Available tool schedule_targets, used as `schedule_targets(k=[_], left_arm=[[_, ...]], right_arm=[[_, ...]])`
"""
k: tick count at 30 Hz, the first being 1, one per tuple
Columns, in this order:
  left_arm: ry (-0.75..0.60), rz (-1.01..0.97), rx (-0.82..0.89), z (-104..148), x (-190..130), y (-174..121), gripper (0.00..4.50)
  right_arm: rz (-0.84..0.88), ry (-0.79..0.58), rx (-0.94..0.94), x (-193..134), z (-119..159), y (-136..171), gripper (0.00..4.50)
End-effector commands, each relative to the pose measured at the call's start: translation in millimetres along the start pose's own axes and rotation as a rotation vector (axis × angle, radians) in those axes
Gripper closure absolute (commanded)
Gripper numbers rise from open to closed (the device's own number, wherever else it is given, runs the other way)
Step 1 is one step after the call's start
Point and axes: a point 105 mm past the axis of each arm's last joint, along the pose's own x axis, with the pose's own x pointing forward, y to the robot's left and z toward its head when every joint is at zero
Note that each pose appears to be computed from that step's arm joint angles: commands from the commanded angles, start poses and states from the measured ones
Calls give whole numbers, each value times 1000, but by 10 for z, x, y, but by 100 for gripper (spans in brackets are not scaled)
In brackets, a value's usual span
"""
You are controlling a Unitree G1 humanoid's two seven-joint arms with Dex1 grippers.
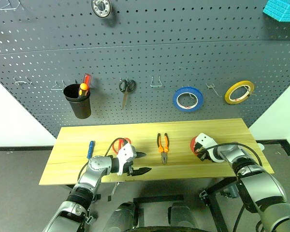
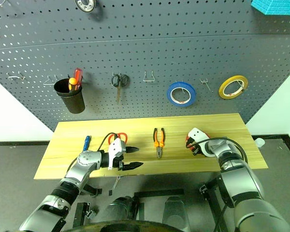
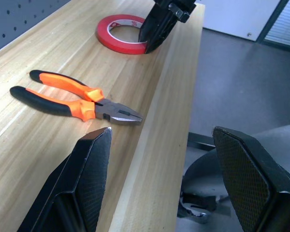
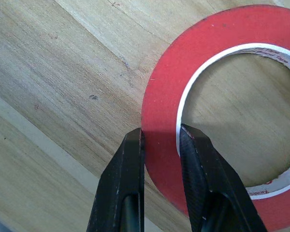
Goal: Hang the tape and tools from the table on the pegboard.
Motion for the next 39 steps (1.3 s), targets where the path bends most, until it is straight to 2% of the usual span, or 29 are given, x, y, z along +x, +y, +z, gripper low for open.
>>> schedule_targets(k=[1,3,7,11,14,15,18,24,30,34,39], left_arm=[[-29,25,24,90,-43,49,103],[-41,66,55,115,-63,84,103],[-100,194,136,229,-129,197,103],[-140,264,185,285,-172,235,103],[-263,361,237,437,-168,237,103],[-352,395,246,558,-168,240,103],[-508,414,240,771,-118,227,103],[-607,317,230,979,63,177,103],[-706,283,193,1135,90,169,103],[-754,282,142,1190,96,173,103],[-769,279,113,1203,97,175,103]], right_arm=[[28,-11,13,1,-39,37,383],[-14,-57,-4,-40,8,-34,383],[-177,-135,-218,-191,1,-169,383],[-281,-177,-348,-319,-76,-147,383],[-492,-206,-694,-499,-149,-100,383],[-562,-223,-773,-557,-132,-106,383],[-781,-279,-909,-767,23,-232,383],[-1061,-412,-1025,-1206,433,-472,383],[-1137,-474,-1131,-1407,751,-586,383],[-1076,-490,-1084,-1414,960,-705,383],[-964,-485,-1015,-1293,1031,-778,383]])
